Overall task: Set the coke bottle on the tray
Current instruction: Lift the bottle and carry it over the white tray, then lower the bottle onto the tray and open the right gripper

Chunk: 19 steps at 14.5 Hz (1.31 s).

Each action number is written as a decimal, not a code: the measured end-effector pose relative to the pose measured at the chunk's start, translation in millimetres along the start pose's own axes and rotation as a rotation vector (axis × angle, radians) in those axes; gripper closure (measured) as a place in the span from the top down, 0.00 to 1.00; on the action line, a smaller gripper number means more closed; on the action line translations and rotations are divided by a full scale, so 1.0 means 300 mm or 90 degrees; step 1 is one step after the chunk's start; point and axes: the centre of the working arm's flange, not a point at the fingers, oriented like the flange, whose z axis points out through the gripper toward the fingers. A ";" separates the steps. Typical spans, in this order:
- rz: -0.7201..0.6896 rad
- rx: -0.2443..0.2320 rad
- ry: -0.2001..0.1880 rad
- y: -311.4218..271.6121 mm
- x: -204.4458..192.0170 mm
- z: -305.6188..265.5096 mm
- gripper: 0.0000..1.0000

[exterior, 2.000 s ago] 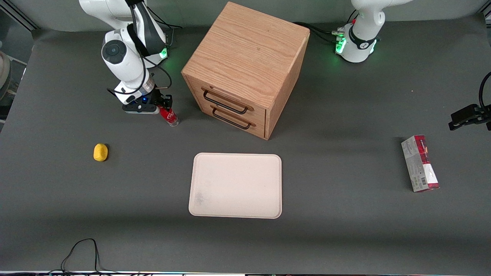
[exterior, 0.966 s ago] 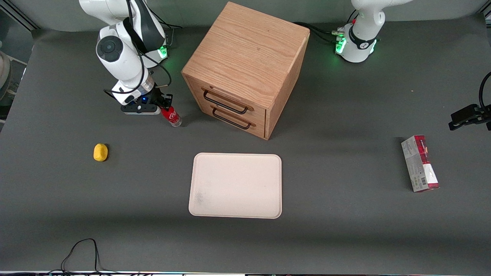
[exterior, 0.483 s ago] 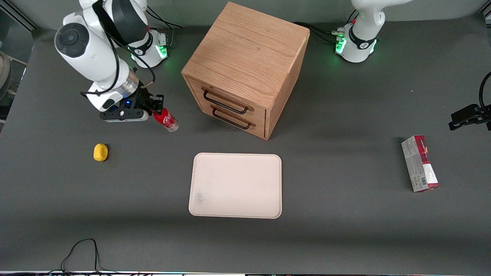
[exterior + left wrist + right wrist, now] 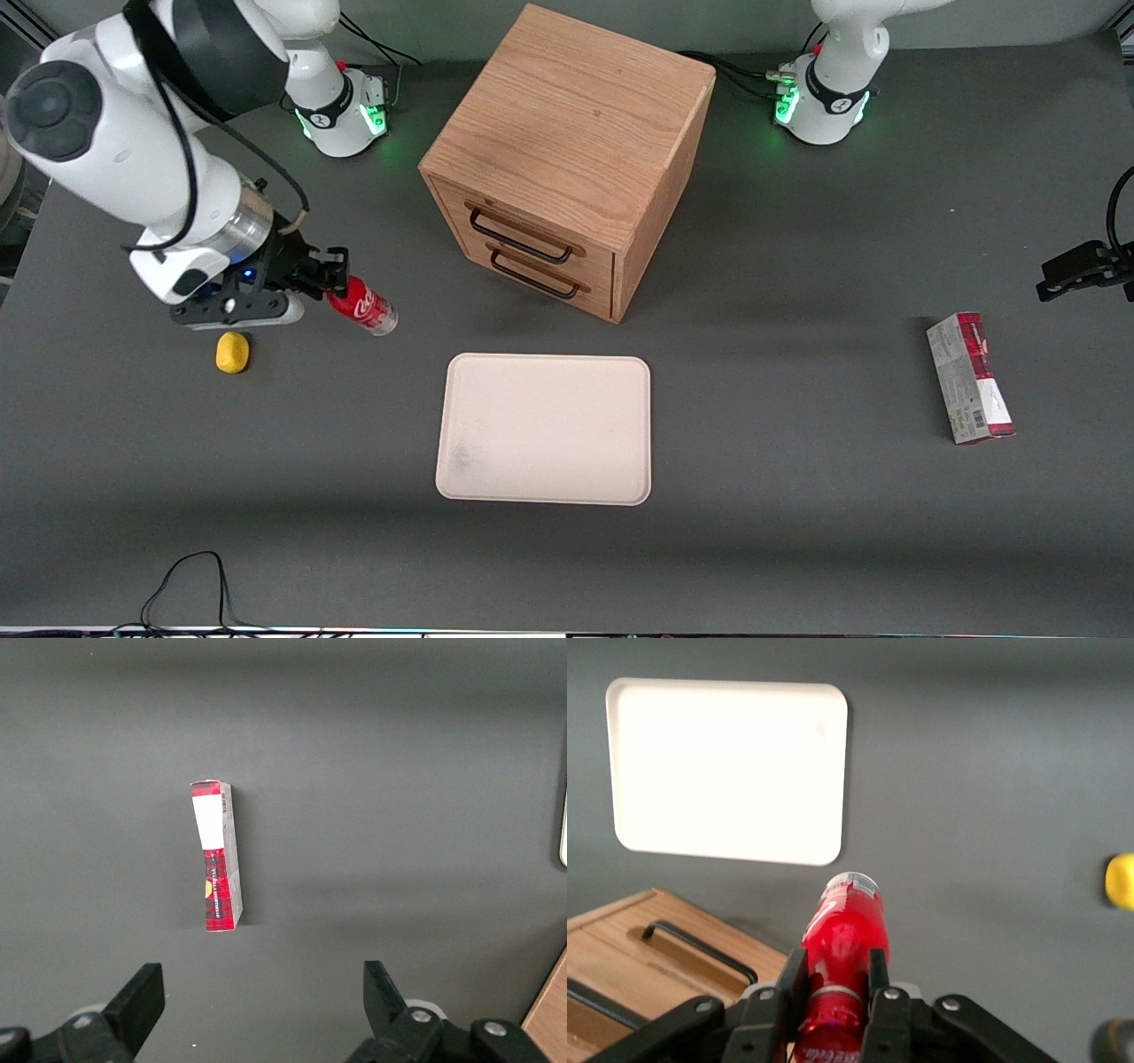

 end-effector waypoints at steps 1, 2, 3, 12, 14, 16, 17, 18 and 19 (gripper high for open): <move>-0.007 -0.002 0.006 -0.007 0.029 -0.005 0.32; -0.014 0.001 0.011 -0.023 0.057 -0.001 0.32; -0.022 0.006 0.014 -0.042 0.085 0.007 0.32; -0.093 0.008 0.040 -0.196 0.337 0.376 0.32; -0.102 0.008 0.049 -0.214 0.364 0.459 0.32; -0.118 -0.006 0.058 -0.241 0.380 0.540 0.32; -0.125 -0.007 0.059 -0.257 0.384 0.582 0.32; -0.131 -0.006 0.061 -0.271 0.388 0.622 0.32; -0.136 -0.005 0.066 -0.282 0.394 0.660 0.32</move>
